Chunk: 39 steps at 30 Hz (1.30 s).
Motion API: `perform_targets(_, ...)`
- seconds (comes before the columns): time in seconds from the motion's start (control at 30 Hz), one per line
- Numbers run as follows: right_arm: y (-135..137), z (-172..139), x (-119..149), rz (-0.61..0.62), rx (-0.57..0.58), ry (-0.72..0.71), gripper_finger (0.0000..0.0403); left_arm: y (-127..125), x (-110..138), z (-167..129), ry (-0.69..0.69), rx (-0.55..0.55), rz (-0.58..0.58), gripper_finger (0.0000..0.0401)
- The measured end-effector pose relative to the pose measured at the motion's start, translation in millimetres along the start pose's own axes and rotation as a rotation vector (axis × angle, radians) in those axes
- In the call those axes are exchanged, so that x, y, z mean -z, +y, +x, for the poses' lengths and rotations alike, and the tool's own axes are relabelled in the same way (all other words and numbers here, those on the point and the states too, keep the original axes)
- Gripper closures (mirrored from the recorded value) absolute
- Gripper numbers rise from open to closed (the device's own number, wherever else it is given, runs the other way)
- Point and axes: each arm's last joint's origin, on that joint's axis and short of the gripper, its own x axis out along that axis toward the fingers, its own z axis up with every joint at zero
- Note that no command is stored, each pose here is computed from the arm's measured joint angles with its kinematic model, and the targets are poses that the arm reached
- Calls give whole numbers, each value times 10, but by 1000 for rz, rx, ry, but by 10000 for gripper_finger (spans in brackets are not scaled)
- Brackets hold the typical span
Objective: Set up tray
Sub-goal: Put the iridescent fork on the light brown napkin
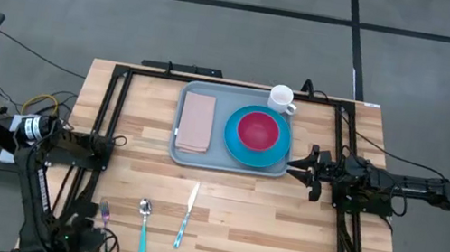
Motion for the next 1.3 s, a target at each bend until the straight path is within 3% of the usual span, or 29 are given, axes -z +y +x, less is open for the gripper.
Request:
perform_targets(0.13,0,0,0,0,0,0,280,-37,38,-16,-73,-21,333,305)
perform_targets(0.27,0,0,0,0,0,0,280,-71,15,50,-152,-14,475,305)
perform_targets(0.4,0,0,0,0,0,0,280,-62,-60,241,-138,53,511,305)
perform_targets(0.83,0,0,-1,0,0,0,280,126,-28,591,-27,7,786,305)
perform_targets(1.3,0,0,-1,0,0,0,280,150,-266,649,-149,38,828,305)
